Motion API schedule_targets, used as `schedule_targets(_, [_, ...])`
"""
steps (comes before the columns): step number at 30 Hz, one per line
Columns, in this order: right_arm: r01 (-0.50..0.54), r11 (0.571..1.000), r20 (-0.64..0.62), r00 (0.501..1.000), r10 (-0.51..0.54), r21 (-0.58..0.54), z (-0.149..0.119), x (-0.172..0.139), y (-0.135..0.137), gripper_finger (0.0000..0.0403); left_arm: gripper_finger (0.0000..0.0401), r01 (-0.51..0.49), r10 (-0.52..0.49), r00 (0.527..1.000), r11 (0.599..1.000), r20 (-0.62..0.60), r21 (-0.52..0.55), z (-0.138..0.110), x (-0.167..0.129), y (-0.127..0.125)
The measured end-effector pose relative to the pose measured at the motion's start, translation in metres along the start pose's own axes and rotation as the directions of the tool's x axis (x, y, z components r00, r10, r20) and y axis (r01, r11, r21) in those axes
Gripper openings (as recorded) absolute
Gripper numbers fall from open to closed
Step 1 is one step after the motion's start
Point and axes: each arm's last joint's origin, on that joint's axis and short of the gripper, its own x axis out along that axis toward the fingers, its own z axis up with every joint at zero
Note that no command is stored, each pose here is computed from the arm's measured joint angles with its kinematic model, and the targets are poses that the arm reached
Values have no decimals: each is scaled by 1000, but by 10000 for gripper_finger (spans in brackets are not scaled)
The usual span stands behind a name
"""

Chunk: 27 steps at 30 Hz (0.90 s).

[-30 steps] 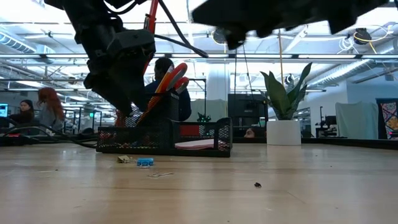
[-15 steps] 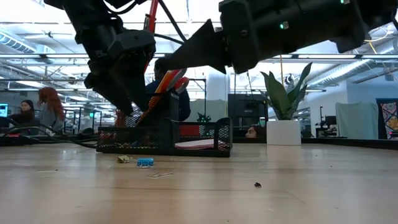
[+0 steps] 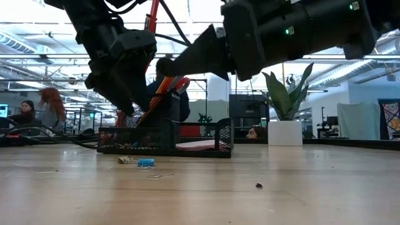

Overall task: Pick and place office supplies into organizer
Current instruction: Put the blue binder clip into the desk organizer

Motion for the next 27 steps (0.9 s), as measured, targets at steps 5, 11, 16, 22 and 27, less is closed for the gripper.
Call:
schedule_targets(5, [-21,999,47,999,20,29,-6,8,6,4,271,6,-5,999,1000,34,-25,2,0,-1])
schedule_targets(11, [-1,999,49,999,-1,37,-8,26,18,4,271,10,-7,999,997,39,-74,3,0,-2])
schedule_targets(16, [79,996,5,997,-79,31,-16,43,25,4,271,23,-18,999,996,49,-88,4,0,-3])
schedule_targets(22, [235,971,-25,971,-236,-32,-14,51,28,4,271,23,-17,998,996,62,-87,4,0,-4])
schedule_targets(27, [272,962,-25,962,-273,-31,-12,52,26,4,271,32,-25,997,995,76,-91,5,-1,-5])
